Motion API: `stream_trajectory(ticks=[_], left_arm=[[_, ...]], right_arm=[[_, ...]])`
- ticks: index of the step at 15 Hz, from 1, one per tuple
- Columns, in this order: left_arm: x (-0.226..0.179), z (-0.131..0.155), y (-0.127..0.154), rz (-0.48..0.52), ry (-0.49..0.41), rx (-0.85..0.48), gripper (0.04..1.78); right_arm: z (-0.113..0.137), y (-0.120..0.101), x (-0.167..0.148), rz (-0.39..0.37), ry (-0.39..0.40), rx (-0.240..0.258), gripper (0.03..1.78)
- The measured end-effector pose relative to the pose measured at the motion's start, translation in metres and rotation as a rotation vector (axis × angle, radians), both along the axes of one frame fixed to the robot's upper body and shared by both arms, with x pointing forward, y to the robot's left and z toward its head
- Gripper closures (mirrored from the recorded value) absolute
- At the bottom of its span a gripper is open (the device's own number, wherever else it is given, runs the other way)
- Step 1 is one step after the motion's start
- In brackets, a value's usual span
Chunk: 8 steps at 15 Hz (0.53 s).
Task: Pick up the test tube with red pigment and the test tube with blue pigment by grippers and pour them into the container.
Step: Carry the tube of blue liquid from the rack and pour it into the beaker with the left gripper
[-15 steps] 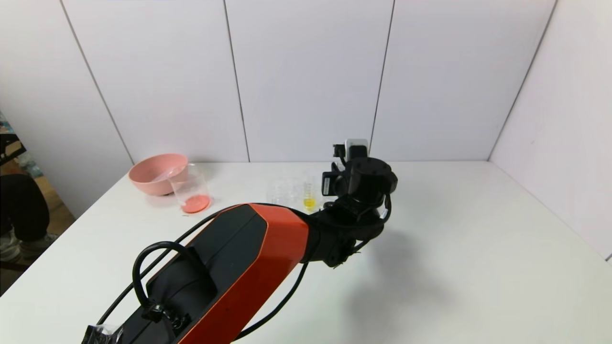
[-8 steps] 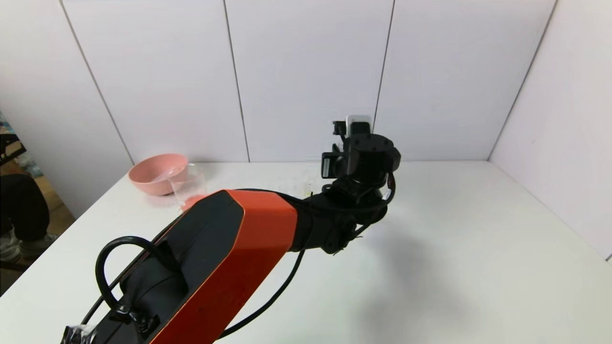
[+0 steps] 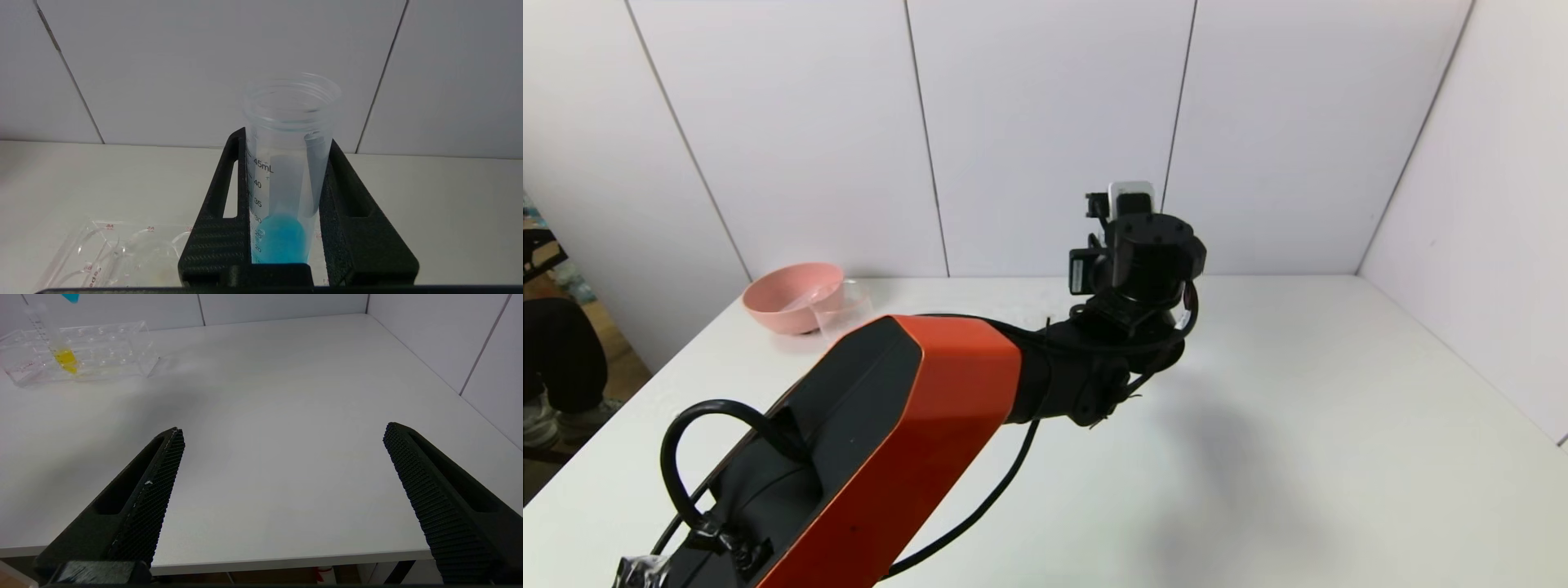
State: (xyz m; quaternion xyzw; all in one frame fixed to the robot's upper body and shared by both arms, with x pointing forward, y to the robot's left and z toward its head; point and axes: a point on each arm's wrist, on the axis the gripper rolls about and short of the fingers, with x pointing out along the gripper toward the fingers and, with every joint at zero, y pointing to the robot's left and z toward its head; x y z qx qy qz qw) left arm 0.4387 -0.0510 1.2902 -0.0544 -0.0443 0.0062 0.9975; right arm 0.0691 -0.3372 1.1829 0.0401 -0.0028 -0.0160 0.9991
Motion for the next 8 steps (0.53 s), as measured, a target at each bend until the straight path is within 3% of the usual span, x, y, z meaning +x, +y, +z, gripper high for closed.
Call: stream_trajectory(ticks=[3, 8], left_arm=[[-0.009, 0.004, 0.011, -0.023, 0.027, 0.014, 1.33], [-0.042, 0.015, 0.051, -0.161, 0.102, 0.052, 1.33]], right_arm=[[0.000, 0.000, 0.000, 0.000, 0.000, 0.000, 0.04], [0.000, 0.000, 0.000, 0.000, 0.000, 0.000, 0.04]])
